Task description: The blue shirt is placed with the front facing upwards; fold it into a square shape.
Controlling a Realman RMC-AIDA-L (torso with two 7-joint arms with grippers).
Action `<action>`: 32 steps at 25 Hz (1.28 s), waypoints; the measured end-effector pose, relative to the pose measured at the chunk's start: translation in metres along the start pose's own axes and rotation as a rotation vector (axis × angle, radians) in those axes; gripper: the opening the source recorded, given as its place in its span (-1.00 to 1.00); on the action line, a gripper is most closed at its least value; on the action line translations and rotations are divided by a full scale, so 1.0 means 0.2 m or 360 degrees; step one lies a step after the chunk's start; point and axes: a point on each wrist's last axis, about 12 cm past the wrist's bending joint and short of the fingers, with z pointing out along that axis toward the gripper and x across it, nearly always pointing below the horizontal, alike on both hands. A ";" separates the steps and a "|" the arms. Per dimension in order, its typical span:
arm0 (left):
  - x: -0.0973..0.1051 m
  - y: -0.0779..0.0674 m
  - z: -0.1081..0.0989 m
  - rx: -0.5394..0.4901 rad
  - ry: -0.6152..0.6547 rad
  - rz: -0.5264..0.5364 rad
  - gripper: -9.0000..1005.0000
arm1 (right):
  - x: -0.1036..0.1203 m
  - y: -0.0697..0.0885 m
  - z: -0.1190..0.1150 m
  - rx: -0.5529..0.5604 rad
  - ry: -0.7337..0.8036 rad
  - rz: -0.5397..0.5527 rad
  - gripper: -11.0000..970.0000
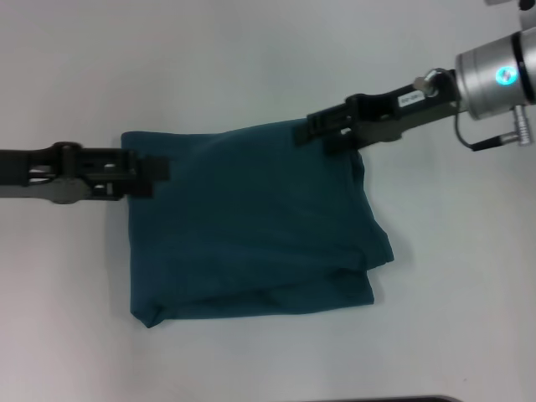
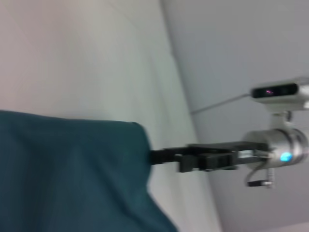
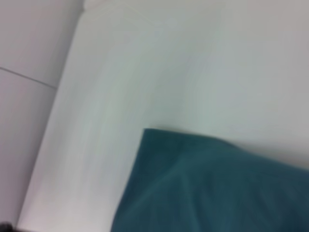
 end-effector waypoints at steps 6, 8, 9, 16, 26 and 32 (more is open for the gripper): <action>-0.02 -0.01 0.09 0.0044 0.0046 0.0006 0.55 | -0.03 0.02 0.04 -0.0045 -0.0103 -0.0032 0.68; -0.02 -0.01 0.09 0.0038 0.0037 0.0000 0.55 | -0.03 0.01 0.05 -0.0027 -0.0125 -0.0031 0.68; -0.02 -0.01 0.08 0.0034 0.0030 -0.0005 0.55 | -0.03 -0.01 0.07 -0.0001 -0.0140 -0.0021 0.68; 0.00 0.02 0.05 0.0015 -0.0008 -0.0035 0.55 | -0.01 -0.07 0.12 0.0102 -0.0114 0.0007 0.68; 0.01 0.02 0.04 0.0002 -0.0011 -0.0045 0.55 | -0.03 -0.06 0.08 0.0139 -0.0106 -0.0006 0.68; 0.04 0.03 0.04 -0.0013 0.0067 -0.0046 0.55 | -0.03 -0.04 -0.11 -0.0023 -0.0059 0.0000 0.68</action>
